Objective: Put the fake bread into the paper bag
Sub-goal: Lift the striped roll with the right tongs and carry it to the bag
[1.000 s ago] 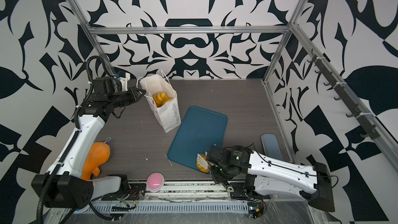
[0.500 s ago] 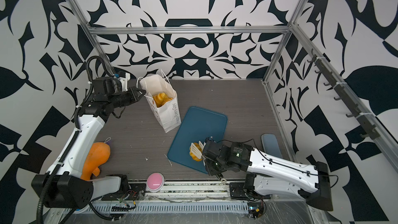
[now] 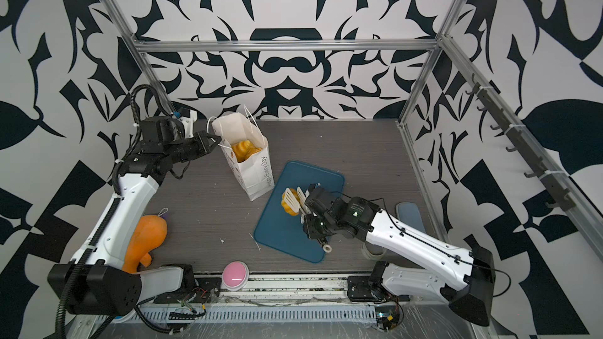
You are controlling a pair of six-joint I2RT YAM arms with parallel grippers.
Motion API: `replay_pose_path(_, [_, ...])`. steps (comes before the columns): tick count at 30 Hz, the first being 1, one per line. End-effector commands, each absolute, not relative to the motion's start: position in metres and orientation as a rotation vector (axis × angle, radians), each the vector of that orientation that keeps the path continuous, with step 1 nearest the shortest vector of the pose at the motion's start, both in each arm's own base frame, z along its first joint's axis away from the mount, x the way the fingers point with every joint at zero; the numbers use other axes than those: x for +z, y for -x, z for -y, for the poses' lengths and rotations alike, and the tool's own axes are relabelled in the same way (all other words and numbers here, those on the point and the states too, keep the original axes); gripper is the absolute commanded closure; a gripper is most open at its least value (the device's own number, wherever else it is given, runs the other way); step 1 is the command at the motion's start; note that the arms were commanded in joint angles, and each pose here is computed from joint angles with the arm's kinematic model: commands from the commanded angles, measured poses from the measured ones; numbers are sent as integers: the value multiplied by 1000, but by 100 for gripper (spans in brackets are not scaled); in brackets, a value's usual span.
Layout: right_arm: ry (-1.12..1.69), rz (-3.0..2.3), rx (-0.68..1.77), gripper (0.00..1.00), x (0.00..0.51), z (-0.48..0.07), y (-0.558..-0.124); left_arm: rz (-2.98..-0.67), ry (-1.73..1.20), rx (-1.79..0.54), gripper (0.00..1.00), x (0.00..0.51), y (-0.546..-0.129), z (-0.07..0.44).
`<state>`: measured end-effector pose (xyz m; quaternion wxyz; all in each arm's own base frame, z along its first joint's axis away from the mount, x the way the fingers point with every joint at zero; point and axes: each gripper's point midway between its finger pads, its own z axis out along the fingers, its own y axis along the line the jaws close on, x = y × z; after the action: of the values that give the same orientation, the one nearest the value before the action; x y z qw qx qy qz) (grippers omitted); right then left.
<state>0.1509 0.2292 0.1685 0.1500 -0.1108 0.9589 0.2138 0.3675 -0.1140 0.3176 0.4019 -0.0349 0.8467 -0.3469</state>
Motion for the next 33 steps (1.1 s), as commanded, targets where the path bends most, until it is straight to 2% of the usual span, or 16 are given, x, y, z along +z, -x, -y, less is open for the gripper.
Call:
replay_pose_path(1, [369,-2590,747,65,212,-252,-173,-2157,90,-888,100,310,-367,115])
replay_pose_path(11, [384,-2456,752,65,256,-255,-205,-2157,89,-879,100,310,-368,114])
replay_pose_path(32, [485,-2219,793,64,346,-268,-228,-2159,91,-873,100,310,-368,113])
replay_pose_path(33, [489,-2206,805,64,350,-270,-229,-2190,105,-875,100,298,-374,114])
